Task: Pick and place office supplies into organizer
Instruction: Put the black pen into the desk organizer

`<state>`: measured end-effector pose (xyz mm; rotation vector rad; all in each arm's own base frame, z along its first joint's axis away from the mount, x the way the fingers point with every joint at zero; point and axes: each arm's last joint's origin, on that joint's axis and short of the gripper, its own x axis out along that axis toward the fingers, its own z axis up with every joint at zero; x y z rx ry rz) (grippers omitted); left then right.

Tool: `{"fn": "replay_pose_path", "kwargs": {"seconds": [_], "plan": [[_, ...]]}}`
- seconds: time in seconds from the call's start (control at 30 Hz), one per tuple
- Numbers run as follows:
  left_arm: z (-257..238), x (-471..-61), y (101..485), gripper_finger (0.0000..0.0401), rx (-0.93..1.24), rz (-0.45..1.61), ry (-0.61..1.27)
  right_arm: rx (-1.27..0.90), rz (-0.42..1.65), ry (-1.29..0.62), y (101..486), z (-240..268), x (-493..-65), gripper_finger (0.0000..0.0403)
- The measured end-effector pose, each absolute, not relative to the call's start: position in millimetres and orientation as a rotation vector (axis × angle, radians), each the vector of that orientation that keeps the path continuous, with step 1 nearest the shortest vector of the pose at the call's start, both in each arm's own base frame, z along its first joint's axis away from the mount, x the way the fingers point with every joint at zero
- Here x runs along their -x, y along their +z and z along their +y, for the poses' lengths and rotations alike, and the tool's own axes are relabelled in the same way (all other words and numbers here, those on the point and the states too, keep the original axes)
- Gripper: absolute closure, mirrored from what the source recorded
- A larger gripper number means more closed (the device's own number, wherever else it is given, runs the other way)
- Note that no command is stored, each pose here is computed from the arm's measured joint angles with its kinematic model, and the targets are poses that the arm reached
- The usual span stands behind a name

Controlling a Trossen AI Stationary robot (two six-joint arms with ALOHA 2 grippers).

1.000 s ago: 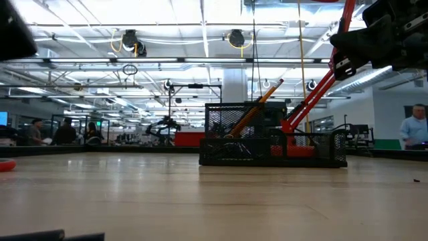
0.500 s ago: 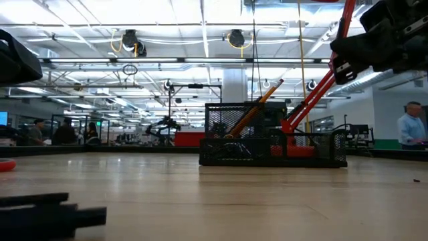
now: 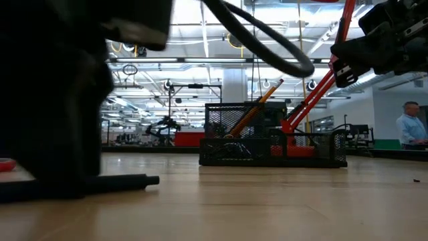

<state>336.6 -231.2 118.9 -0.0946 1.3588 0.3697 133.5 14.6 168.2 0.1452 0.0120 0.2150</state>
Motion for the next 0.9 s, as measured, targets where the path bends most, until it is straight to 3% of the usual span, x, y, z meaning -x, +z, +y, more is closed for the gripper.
{"fn": "replay_pose_path", "kwargs": {"seconds": [0.63,0.77,0.9], "plan": [[-198,-361,119,0.0151,0.338,1.422,0.415,-0.145,0.014,0.216,168,15,-133,0.0403],[-199,-361,119,0.0187,0.322,1.423,0.401,-0.145,0.014,0.216,168,15,-133,0.0403],[-199,-359,118,0.0260,0.314,1.424,0.408,-0.157,0.015,0.216,168,15,-133,0.0403]]}}
